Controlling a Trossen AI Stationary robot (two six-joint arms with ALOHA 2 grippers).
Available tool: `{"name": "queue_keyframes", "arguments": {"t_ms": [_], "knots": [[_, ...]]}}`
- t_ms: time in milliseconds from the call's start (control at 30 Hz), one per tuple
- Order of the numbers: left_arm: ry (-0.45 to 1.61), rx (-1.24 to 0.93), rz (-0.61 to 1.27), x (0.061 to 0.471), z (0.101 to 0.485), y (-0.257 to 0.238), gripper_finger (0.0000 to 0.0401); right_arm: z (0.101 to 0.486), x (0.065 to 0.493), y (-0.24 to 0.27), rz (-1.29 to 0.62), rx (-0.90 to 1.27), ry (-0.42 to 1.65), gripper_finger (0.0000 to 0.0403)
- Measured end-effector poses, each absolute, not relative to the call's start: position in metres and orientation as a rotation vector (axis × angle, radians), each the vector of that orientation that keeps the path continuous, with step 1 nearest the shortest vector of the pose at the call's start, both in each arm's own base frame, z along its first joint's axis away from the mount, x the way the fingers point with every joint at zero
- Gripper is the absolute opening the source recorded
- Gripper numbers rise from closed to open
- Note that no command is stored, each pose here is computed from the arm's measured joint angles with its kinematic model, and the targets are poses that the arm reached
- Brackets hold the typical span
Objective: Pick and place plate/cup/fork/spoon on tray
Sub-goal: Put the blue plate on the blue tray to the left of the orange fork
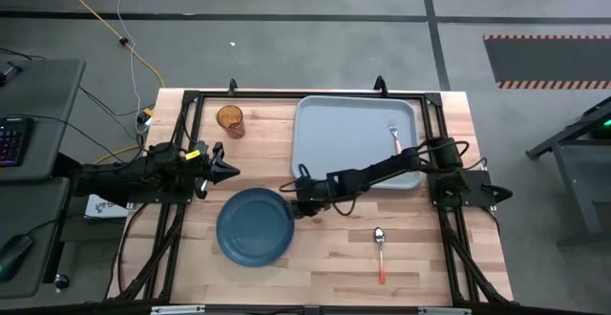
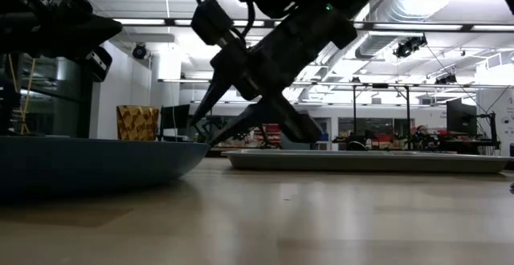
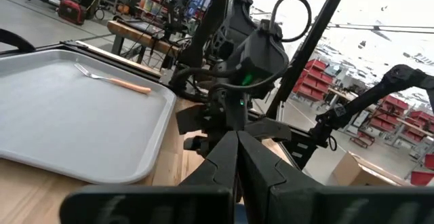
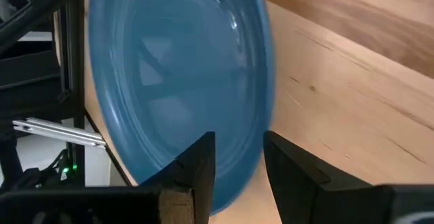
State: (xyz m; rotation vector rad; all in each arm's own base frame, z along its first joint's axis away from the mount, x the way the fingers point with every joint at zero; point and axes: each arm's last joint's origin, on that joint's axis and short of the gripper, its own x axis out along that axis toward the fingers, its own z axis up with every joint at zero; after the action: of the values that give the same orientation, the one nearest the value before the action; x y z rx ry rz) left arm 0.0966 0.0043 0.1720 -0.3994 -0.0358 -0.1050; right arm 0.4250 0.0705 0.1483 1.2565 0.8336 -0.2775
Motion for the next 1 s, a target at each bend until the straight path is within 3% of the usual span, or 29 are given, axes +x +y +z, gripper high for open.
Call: {"name": "queue_keyframes", "arguments": {"t_ms": [867, 1000], "knots": [[-0.036, -0.399, -0.105, 0.097, 0.172, 0.004, 0.0, 0.129, 0.432, 0.073, -0.304, 1.296, 0.829, 0.0117], [-0.035, -0.4, -0.105, 0.097, 0.172, 0.004, 0.0, 0.127, 0.431, 0.073, -0.327, 1.289, 0.835, 0.0103]]}}
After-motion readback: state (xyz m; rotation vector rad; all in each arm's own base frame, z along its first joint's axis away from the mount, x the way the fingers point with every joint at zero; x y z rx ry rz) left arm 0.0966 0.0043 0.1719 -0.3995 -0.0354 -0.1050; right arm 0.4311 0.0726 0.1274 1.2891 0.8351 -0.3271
